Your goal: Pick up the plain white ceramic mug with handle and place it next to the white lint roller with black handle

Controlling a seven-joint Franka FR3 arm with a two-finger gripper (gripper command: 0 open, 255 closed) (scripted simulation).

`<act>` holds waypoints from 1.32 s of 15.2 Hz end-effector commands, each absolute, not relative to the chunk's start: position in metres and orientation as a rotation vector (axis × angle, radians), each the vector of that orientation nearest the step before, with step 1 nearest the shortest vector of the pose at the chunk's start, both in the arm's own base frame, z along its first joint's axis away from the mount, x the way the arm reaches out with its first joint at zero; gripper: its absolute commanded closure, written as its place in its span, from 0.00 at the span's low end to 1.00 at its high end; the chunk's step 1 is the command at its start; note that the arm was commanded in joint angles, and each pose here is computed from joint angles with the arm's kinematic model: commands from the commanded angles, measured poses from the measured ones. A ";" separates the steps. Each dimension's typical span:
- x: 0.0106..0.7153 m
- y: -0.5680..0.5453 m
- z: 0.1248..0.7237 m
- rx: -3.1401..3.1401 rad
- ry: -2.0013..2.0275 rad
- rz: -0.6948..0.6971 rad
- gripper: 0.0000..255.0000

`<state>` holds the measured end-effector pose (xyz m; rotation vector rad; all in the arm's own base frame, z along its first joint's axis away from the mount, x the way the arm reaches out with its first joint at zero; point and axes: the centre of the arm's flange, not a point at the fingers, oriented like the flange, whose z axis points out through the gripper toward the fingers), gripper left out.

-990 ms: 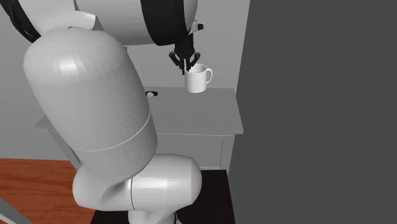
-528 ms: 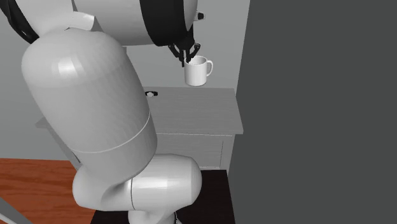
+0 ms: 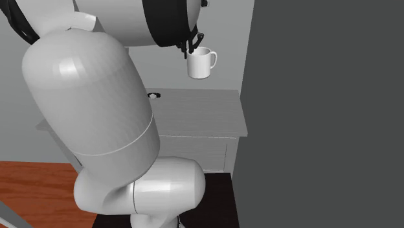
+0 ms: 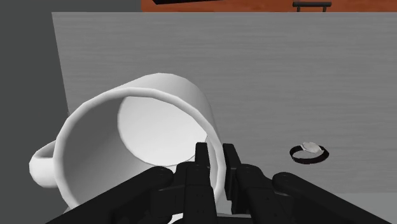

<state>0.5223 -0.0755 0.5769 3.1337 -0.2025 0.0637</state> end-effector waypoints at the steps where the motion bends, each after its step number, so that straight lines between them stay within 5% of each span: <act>1: 0.523 -0.076 0.589 3.134 -0.202 0.064 1.00; 20: 0.523 -0.063 0.680 3.134 -0.202 0.064 1.00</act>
